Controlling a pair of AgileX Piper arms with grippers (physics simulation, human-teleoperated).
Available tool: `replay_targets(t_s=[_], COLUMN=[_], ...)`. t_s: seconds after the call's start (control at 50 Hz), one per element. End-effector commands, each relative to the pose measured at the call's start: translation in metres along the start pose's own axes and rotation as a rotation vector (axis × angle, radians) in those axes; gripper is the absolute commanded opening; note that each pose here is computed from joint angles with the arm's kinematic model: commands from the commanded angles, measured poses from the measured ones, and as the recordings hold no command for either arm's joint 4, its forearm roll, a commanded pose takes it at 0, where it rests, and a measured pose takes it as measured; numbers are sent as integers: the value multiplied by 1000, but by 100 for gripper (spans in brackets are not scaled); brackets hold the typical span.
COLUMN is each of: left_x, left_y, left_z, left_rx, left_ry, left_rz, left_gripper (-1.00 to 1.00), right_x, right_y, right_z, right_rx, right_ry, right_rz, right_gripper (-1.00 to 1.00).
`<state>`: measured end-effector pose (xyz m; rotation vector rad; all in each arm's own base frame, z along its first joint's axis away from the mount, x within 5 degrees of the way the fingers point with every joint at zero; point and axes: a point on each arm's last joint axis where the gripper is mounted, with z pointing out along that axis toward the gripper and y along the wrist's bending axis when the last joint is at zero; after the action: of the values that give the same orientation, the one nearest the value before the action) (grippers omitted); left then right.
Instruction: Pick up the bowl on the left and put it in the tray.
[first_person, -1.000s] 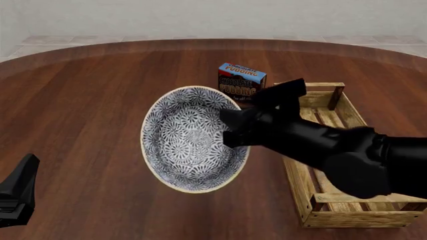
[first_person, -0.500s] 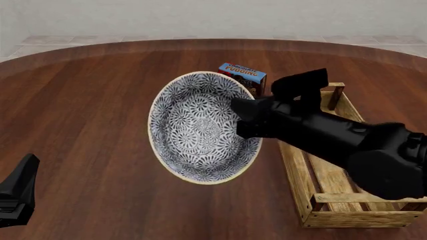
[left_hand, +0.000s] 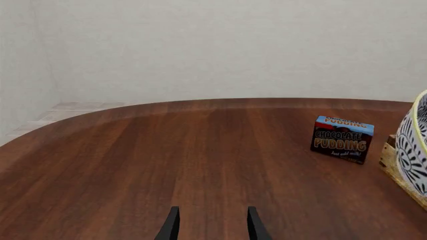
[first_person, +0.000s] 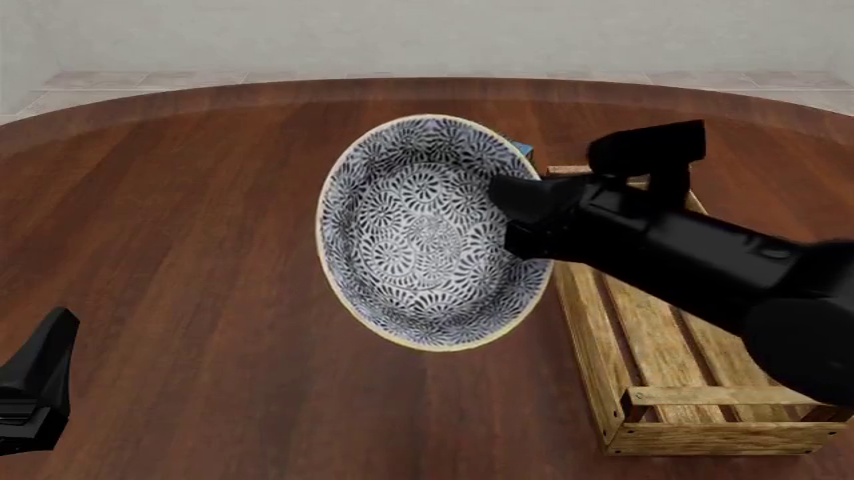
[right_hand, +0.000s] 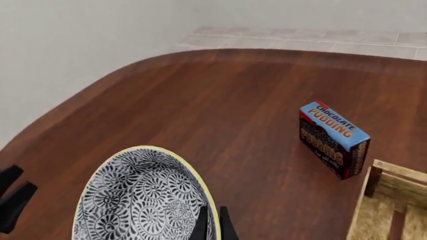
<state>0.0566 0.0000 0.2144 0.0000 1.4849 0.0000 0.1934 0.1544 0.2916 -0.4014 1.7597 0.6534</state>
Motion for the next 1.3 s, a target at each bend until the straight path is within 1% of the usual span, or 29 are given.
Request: replay_targets(t_s=[0.02,0.42,0.76,0.78,0.8,0.82,0.98,1.18,1.3], left_x=[0,0,0,0,0,0,0,0,0], left_y=[0,0,0,0,0,0,0,0,0], left_z=[0,0,0,0,0,0,0,0,0], left_rx=[0,0,0,0,0,0,0,0,0], left_ry=[0,0,0,0,0,0,0,0,0], left_rz=[0,0,0,0,0,0,0,0,0], left_gripper=[100,100,100,100,100,100,100,100,100], right_x=[-5,-22,-24,-23,-22,-22,-18,-21,-20], right_y=[-2,-6,-14,-15,-19,-17,-21,-24,-29], right_z=[-7,-28,-43,-44,-41,-43,-47,-55,-60], right_rx=[10,34,66,70,92,82,95,114,134], right_ry=[-26,-73,-105,-107,-94,-104,-113,-133,-150], right_rz=[40,55,97,103,107,107,130,145,164], right_gripper=[-100,-100,-100,-100,-100,-100,-100,-100,-100])
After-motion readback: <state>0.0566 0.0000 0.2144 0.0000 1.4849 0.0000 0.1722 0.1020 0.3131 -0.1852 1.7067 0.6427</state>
